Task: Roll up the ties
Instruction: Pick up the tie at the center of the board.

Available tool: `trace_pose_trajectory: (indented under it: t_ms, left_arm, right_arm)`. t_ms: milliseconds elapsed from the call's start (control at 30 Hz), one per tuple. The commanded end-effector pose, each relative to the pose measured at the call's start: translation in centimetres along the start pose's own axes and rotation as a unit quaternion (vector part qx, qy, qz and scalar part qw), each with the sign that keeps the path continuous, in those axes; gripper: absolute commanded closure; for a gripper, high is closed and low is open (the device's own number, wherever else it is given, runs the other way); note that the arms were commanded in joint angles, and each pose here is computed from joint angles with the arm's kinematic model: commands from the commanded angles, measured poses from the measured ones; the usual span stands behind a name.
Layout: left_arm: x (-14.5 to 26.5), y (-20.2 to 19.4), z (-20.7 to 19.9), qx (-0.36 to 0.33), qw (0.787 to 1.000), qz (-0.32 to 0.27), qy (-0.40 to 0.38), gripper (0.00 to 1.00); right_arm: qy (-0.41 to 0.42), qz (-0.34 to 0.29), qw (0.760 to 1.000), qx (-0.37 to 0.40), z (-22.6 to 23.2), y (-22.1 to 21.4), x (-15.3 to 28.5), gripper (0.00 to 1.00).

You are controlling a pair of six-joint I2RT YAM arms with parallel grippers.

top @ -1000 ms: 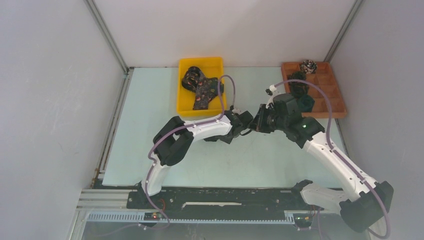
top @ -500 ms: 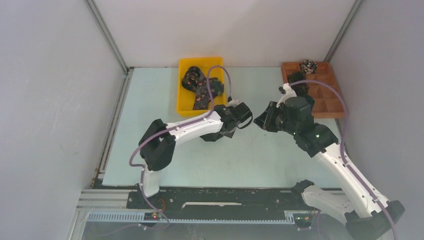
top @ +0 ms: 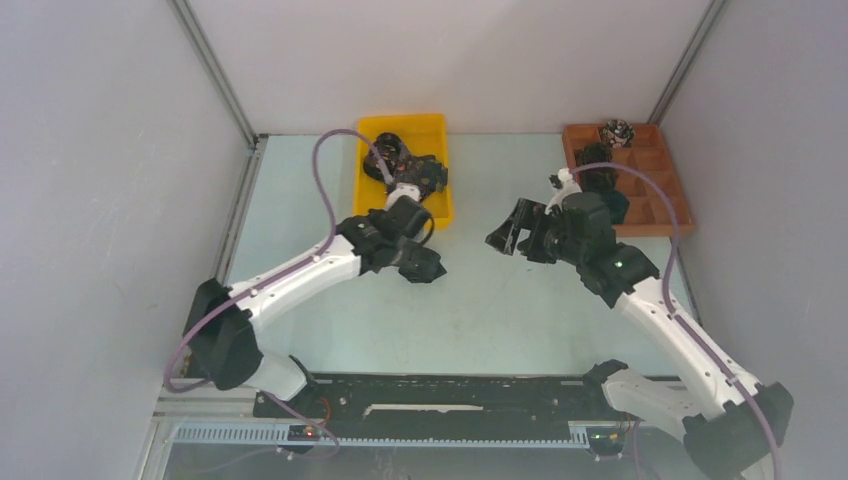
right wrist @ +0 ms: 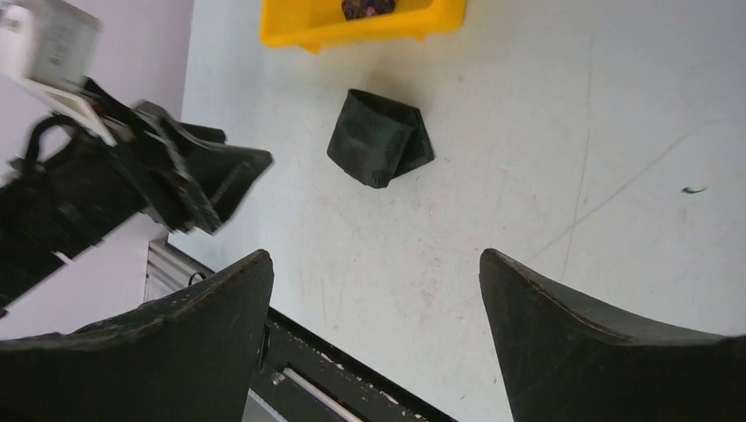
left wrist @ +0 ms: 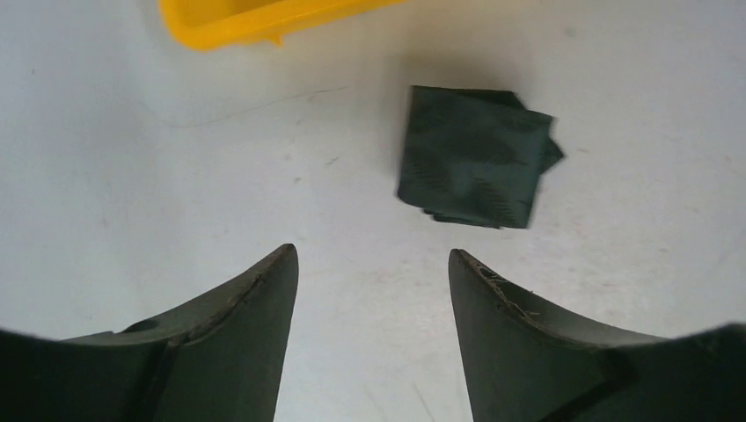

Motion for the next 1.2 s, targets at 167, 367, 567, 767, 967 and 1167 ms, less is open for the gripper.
trace_pose_trajectory:
  t_ms: [167,367,567,767,967,1167]
  left_arm:
    - [-1.6,-0.5,4.1,0.082,0.995,0.003,-0.062,0.35]
    - [-3.1,-1.0,4.0,0.101,0.990,0.025,-0.093,0.41]
    - [-4.2,-1.6,2.6,0.099,0.985,0.052,-0.129,0.43]
    - [-5.2,-2.4,1.8,0.099,0.982,0.072,-0.142,0.44]
    - [-6.3,-3.0,1.4,0.099,0.981,0.088,-0.143,0.44]
    - [-7.0,-3.4,1.2,0.098,0.981,0.098,-0.139,0.45]
  right_arm:
    - [0.057,0.070,0.995,-0.035,0.6,-3.2,-6.4,0.09]
    - [0.080,0.113,0.989,-0.051,0.6,-5.4,-11.1,0.10]
    - [0.107,0.147,0.981,-0.070,-0.4,-7.4,-15.7,0.10]
    - [0.087,0.171,0.979,-0.073,-1.8,-8.9,-18.5,0.12]
    - [0.073,0.197,0.974,-0.080,-2.4,-11.0,-20.2,0.15]
    - [0.068,0.216,0.970,-0.092,-2.9,-12.1,-21.6,0.18]
Point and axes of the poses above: each gripper's point midway between its finger pads, its own x axis back along the fingers, its own z axis along the line the jaws close on, y = z × x, the point moved 3 cm from there along x, back along the fingers, and after that the axes turned 4 degrees about x, right-handed, at the moved point
